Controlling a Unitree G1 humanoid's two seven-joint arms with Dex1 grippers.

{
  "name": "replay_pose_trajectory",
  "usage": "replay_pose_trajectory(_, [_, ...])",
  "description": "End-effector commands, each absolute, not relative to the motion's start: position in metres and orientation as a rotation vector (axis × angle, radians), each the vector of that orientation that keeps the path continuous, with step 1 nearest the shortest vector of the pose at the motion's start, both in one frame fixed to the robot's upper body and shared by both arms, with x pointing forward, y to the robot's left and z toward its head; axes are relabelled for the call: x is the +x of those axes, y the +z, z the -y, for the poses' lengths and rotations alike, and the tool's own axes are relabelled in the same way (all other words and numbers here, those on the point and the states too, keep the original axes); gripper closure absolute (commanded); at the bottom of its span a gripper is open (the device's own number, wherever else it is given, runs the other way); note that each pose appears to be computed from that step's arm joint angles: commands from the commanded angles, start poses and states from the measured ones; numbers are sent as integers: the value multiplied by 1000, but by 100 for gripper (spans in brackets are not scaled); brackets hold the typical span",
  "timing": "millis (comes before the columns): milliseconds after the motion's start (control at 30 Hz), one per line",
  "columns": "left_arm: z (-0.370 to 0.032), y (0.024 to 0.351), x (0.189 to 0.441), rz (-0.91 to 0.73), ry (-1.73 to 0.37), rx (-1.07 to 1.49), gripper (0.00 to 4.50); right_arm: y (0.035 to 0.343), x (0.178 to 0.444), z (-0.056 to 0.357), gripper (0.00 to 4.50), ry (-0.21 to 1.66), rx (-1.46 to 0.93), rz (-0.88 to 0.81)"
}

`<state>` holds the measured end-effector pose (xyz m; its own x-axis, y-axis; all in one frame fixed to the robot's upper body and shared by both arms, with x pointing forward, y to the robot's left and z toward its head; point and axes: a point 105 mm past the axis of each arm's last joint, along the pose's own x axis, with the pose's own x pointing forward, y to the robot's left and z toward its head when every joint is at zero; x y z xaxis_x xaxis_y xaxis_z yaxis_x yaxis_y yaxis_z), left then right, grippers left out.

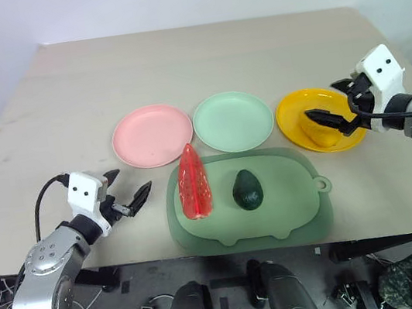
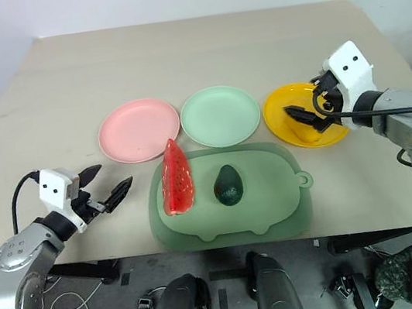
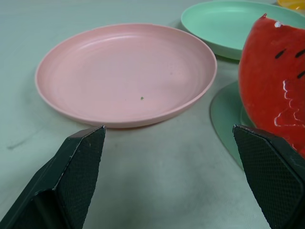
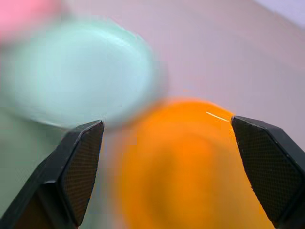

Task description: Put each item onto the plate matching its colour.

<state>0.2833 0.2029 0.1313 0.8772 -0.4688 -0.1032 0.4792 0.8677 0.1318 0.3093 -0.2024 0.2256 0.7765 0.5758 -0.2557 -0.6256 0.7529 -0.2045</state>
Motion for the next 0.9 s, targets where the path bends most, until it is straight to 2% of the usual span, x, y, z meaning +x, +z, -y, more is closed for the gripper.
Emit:
replay_pose_trajectory(33, [-201, 145, 285, -24, -508, 180, 0, 216, 276, 155, 2, 913, -157, -228])
replay_pose_trajectory(100, [-200, 146, 287, -20, -513, 179, 0, 205, 265, 136, 2, 985, -113, -277])
replay_pose_trajectory(233, [-196, 146, 289, -19, -528, 178, 0, 184, 264, 112, 2, 994, -84, -376])
replay_pose_trajectory(633, [-195, 145, 287, -20, -529, 172, 0, 158, 264, 90, 2, 959, -133, -525])
replay_pose_trajectory(900, [-195, 144, 286, -26, -532, 168, 0, 137, 263, 92, 2, 903, -238, -593])
